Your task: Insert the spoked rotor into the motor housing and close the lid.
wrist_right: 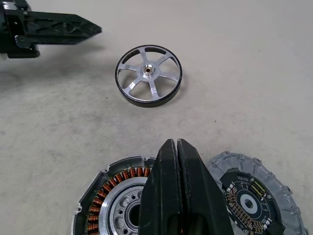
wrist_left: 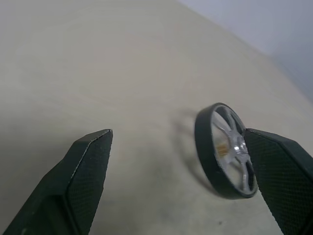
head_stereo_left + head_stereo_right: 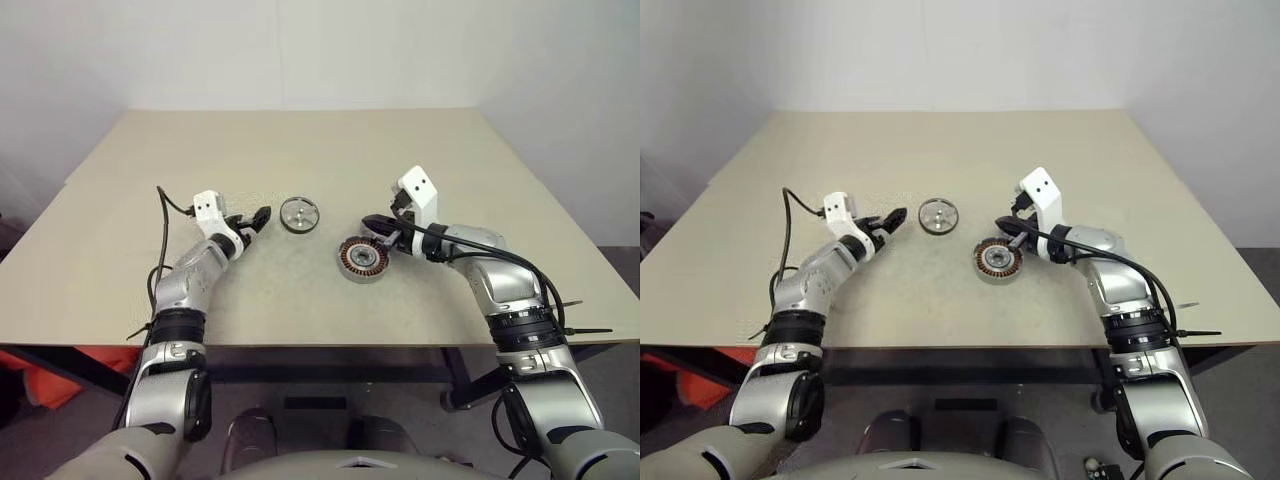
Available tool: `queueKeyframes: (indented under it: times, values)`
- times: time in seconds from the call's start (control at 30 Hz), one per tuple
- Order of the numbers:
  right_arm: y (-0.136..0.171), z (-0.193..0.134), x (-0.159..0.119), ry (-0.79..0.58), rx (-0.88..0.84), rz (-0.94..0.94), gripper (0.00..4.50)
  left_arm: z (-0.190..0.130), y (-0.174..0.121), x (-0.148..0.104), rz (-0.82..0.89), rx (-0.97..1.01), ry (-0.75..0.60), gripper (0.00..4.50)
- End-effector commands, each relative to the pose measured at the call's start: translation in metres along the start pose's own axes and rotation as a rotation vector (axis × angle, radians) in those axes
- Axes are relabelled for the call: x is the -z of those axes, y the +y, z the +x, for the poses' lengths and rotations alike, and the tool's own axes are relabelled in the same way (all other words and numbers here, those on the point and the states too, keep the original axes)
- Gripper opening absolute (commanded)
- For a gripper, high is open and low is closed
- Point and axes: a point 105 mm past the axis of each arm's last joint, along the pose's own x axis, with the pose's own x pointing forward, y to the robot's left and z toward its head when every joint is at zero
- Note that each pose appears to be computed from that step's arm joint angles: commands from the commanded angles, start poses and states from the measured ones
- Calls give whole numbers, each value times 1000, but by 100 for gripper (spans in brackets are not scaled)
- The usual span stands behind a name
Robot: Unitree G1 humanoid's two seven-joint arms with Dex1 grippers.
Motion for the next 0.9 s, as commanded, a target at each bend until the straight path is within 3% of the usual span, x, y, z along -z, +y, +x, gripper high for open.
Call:
queueKeyframes:
  times: [0.03, 0.33, 0.7, 0.9]
  values:
    - [-4, -7, -20, -68, 16, -34, 3, 10, -20, -8, -61, 87, 10, 450]
    - [-11, -6, -21, -71, 60, -32, 3, 30, -30, 12, -110, 85, 160, 450]
    - [-18, -4, -25, -81, 96, -25, 3, 39, -40, 15, -279, 106, 144, 450]
    - [-18, -3, -26, -84, 103, -24, 0, 42, -46, 17, -290, 122, 153, 251]
